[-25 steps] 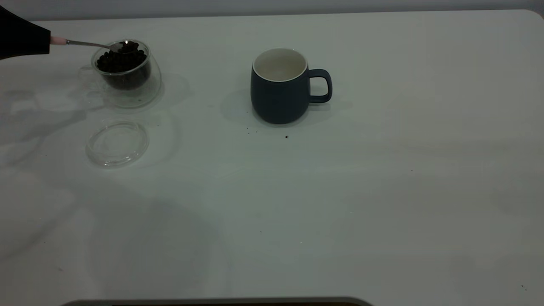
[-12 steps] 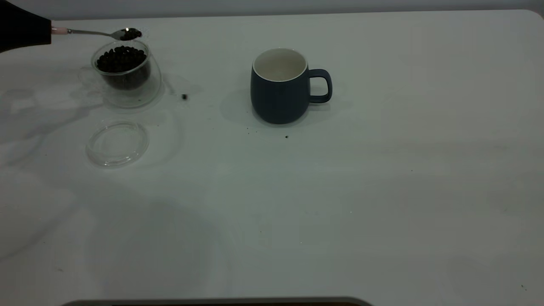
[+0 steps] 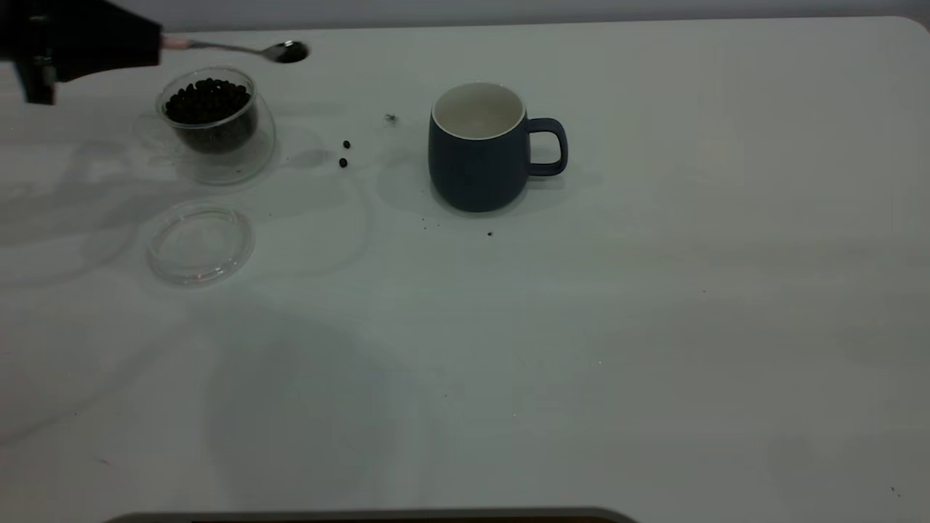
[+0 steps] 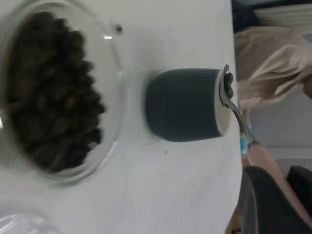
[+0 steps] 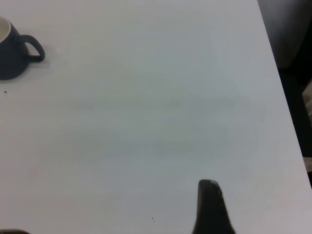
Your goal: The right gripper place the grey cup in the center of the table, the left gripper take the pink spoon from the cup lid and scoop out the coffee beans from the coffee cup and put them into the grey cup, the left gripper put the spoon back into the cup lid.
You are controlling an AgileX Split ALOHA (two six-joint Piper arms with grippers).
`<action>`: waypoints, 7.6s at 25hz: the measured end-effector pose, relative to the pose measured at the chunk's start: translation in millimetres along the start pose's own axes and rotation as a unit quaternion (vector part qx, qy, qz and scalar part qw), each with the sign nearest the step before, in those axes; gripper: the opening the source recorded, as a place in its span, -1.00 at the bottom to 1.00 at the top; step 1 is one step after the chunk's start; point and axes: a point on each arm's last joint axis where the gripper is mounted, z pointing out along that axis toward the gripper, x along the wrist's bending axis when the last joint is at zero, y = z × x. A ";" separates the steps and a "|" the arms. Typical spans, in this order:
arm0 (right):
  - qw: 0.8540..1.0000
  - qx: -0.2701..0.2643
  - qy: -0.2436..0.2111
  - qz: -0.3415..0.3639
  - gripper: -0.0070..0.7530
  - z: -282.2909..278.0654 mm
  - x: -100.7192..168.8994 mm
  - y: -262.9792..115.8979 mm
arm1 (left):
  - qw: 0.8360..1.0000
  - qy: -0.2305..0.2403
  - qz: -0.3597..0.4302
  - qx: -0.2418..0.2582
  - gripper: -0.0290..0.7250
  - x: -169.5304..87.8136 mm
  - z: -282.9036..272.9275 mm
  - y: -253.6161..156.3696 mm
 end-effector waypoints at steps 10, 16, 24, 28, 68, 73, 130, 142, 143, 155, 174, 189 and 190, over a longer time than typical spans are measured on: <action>1.000 0.000 0.000 0.000 0.42 0.0 0.0 0.0 | 0.998 -0.017 0.024 0.052 -0.61 -26.3 56.4 -7.3; 1.000 0.000 0.000 0.000 0.42 0.0 0.0 0.0 | 0.997 0.008 0.047 0.064 -0.61 -34.2 85.3 -11.8; 1.000 0.000 0.000 0.000 0.42 0.2 0.0 -0.1 | 0.992 0.040 0.099 0.072 -0.61 -41.4 114.2 -17.3; 1.000 0.000 0.000 0.000 0.42 0.2 0.0 -0.1 | 0.979 0.050 0.184 0.078 -0.61 -44.9 127.0 -20.2; 1.000 0.000 0.000 0.000 0.42 0.2 0.0 -0.1 | 0.983 0.102 0.105 0.109 -0.61 -3.8 -54.6 -13.3; 1.000 0.000 0.000 0.000 0.42 0.2 0.0 -0.1 | 0.982 0.109 0.059 0.145 -0.61 25.8 -50.6 -28.2; 1.000 0.000 0.000 0.000 0.42 0.2 0.0 -0.1 | 0.981 0.134 -0.113 0.082 0.01 99.5 -29.2 -49.8; 1.000 0.000 0.000 0.000 0.42 0.2 0.0 -0.1 | 0.984 0.150 -0.070 0.062 0.49 45.8 -74.2 -23.7; 1.000 0.000 0.000 0.000 0.42 0.2 0.0 -0.1 | 0.985 0.152 -0.057 0.055 0.49 30.9 -80.6 -17.9; 1.000 0.000 0.000 0.000 0.42 0.2 0.0 -0.1 | 0.954 0.282 0.105 -0.013 0.41 -203.2 -138.4 -9.6; 1.000 0.000 0.000 0.000 0.42 0.2 0.0 -0.1 | 0.861 0.485 0.152 -0.023 0.34 -316.1 -142.4 -211.3; 1.000 0.000 0.000 0.000 0.42 0.2 0.0 -0.1 | 0.847 0.464 0.241 -0.098 0.34 -255.0 -141.4 -357.0; 1.000 0.000 0.000 0.000 0.42 0.2 0.0 -0.1 | 0.843 0.461 0.251 -0.115 0.34 -255.8 -143.4 -362.3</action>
